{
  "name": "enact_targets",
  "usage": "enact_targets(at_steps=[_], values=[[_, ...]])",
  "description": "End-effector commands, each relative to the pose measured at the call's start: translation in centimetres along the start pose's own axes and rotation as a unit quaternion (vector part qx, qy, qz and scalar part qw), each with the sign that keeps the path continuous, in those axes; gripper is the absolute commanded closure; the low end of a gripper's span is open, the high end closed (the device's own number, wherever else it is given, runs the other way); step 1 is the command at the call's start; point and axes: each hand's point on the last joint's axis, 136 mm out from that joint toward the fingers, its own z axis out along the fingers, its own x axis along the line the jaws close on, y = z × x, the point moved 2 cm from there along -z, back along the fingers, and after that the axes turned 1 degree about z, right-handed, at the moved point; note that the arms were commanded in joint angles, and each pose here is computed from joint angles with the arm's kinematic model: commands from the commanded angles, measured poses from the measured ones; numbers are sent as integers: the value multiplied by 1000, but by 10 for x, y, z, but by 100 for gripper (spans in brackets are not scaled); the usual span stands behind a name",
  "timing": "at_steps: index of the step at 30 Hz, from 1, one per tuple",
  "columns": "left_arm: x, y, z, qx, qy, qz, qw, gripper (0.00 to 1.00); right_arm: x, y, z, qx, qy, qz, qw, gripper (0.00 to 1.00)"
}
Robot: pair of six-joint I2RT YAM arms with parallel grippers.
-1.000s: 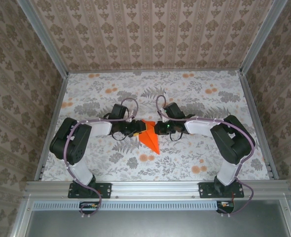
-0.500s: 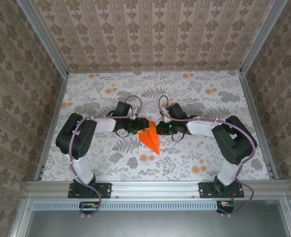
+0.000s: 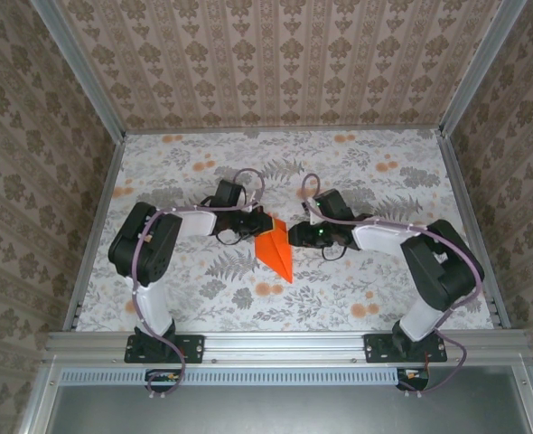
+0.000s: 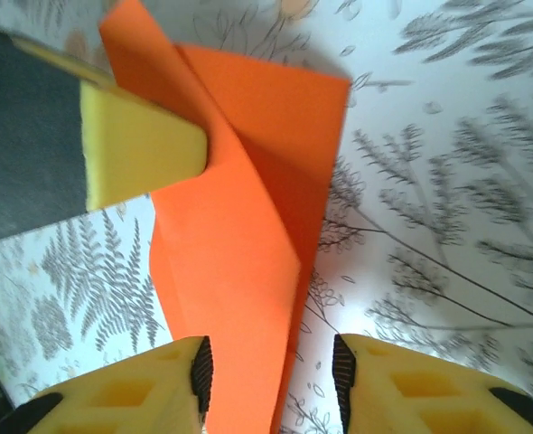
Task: Fold a paper plane with a square sheet of paper (fold left side to right side)
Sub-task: Turn over the paper at the center of the table.
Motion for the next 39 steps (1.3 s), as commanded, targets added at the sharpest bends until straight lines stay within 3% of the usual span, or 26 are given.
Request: enact_targets(at_steps=[1,5,9,17,31,39], values=[[-32,13,-19,-23,-22,47,998,99,8,14,-27,-43,36,13,998,44],[-53,25,-41,-48,-30,63,996,100,10,16,-52,-58,91,35,993,19],[-77,38,-63,-74,-46,80,993,100,16,10,-65,-48,131,47,989,0],[-121,58,-95,-110,-78,110,985,100,42,1,-83,-54,214,44,974,0],[-162,64,-119,-127,-133,124,975,100,76,-3,-51,-18,282,29,959,1],[-159,59,-117,-120,-138,115,976,100,97,18,-61,-43,312,4,949,20]])
